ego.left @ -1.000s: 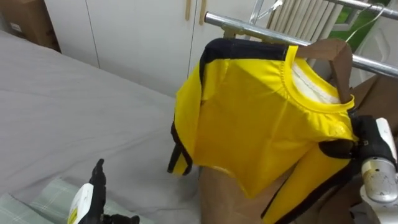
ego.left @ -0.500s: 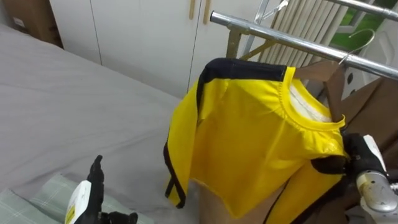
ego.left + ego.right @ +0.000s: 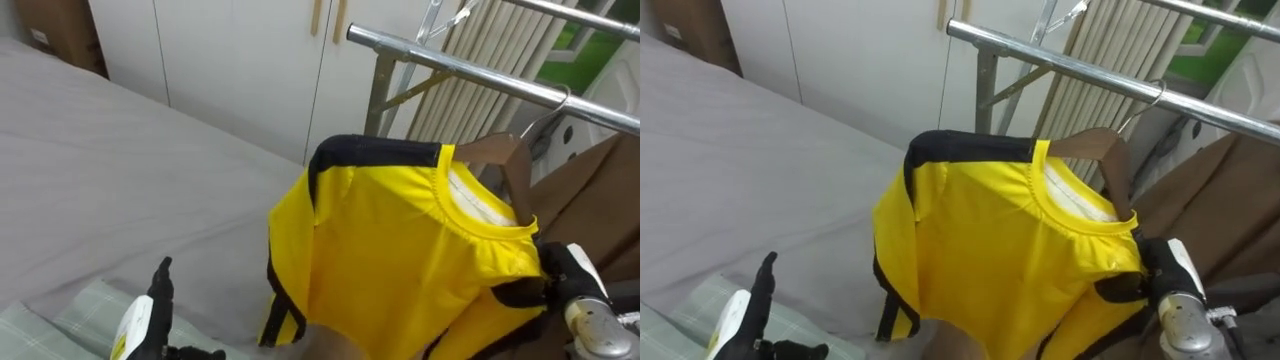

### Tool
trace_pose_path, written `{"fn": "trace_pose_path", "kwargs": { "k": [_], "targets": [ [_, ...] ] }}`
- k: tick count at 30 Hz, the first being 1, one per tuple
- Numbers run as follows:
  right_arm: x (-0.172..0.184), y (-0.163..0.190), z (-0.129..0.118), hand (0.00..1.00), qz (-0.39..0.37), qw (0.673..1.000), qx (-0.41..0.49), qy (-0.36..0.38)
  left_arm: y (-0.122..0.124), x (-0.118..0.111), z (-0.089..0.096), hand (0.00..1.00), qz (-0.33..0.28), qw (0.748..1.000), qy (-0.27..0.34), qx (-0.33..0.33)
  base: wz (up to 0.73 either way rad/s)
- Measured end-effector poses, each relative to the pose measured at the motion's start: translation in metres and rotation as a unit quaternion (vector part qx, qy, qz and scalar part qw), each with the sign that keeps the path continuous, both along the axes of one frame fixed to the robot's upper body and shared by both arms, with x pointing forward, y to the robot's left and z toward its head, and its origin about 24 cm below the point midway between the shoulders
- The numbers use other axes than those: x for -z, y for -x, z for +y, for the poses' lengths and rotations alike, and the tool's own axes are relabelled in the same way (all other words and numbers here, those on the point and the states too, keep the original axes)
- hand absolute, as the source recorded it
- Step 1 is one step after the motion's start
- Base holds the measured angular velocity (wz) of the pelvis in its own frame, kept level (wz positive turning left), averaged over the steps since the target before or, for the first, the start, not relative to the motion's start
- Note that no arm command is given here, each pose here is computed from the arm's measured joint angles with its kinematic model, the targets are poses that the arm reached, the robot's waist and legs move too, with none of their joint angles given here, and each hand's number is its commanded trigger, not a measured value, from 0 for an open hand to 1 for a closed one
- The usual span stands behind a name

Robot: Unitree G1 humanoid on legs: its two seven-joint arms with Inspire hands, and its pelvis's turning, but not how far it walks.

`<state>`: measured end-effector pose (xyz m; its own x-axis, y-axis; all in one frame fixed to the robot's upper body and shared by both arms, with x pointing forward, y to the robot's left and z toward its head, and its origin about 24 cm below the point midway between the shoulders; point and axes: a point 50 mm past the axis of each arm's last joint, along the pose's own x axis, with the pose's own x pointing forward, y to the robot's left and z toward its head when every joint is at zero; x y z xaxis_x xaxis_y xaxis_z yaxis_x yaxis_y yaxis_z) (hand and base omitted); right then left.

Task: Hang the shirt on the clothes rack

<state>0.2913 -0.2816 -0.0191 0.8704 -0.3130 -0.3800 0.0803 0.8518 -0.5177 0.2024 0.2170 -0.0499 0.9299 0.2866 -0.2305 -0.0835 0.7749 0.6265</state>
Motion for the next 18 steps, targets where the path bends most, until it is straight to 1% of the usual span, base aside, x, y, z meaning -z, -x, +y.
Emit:
{"fn": "trace_pose_path", "kwargs": {
  "k": [9, 18],
  "targets": [
    [0.0070, 0.0051, -0.0007, 1.00, 0.011, 1.000, 0.008, 0.006, 0.0001, 0.0014, -0.0064, 0.00, 0.003, 1.000, 0.000, 0.017, 0.04],
    [0.0097, 0.0074, 0.0003, 1.00, 0.013, 1.000, 0.008, 0.010, 0.0001, -0.0002, -0.0006, 0.00, 0.001, 1.000, -0.004, 0.012, 0.00]
  ]
}}
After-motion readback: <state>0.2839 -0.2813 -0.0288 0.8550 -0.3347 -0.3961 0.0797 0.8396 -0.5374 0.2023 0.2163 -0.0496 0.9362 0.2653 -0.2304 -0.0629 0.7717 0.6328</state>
